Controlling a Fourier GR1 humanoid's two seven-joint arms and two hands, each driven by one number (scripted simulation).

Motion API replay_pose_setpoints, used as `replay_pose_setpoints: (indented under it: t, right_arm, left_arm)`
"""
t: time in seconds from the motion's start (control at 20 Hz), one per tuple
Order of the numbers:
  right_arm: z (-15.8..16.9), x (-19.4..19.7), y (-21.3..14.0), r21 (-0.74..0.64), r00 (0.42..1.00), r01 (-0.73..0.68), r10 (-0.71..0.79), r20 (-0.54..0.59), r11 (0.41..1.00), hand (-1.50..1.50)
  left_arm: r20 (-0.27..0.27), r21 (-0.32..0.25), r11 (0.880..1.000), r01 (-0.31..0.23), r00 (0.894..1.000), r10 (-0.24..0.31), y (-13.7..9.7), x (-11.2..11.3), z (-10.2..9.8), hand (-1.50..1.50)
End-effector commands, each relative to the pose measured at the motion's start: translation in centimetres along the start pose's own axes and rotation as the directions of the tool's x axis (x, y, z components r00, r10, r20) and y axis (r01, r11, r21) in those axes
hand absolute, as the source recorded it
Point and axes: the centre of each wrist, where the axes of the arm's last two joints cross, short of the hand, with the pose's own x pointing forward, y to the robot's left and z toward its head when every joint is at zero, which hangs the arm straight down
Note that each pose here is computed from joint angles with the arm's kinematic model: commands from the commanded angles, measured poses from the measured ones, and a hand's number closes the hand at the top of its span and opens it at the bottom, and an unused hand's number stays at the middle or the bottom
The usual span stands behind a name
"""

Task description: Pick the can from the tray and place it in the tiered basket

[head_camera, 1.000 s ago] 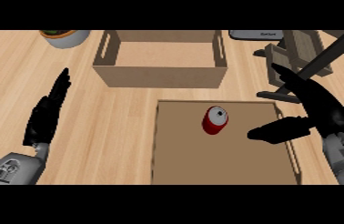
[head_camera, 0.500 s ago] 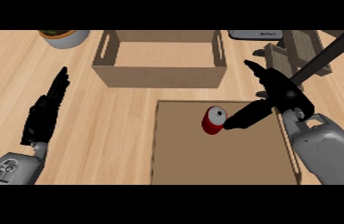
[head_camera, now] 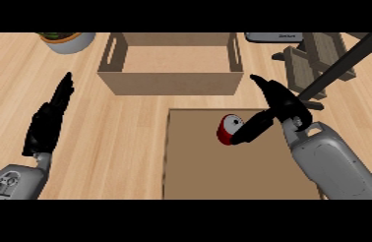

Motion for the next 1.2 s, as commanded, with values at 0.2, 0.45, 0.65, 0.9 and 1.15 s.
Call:
replay_pose_setpoints:
  t: [0.2, 0.45, 0.65, 0.9, 1.15]
  right_arm:
    - [0.6, 0.1, 2.6, -0.004, 0.987, -0.115, 0.114, -0.116, 0.993, -1.5]
    - [0.8, -1.0, 4.8, -0.035, 0.979, -0.158, 0.152, -0.133, 0.987, -1.5]
    - [2.2, 1.4, 3.3, -0.056, 0.974, -0.188, 0.178, -0.138, 0.981, -1.5]
    - [0.2, 1.9, 4.1, -0.055, 0.973, -0.188, 0.178, -0.149, 0.981, -1.5]
    - [0.3, 1.1, 4.1, -0.018, 0.97, -0.171, 0.165, -0.178, 0.985, -1.5]
  left_arm:
    - [0.005, 0.023, 1.0, -0.009, 1.0, 0.009, 0.4, 0.0, -0.8, 0.0]
    - [0.0, -0.004, 1.0, -0.009, 1.0, 0.009, -0.1, -0.8, 0.3, 0.0]
    - [-0.006, 0.011, 1.0, -0.009, 1.0, 0.009, -0.1, -0.3, 0.4, 0.0]
    - [-0.011, 0.001, 1.0, -0.016, 1.0, 0.016, -1.2, 0.7, 0.1, 0.0]
    - [-0.009, 0.0, 1.0, -0.011, 1.0, 0.011, -1.2, -1.4, 1.3, 0.0]
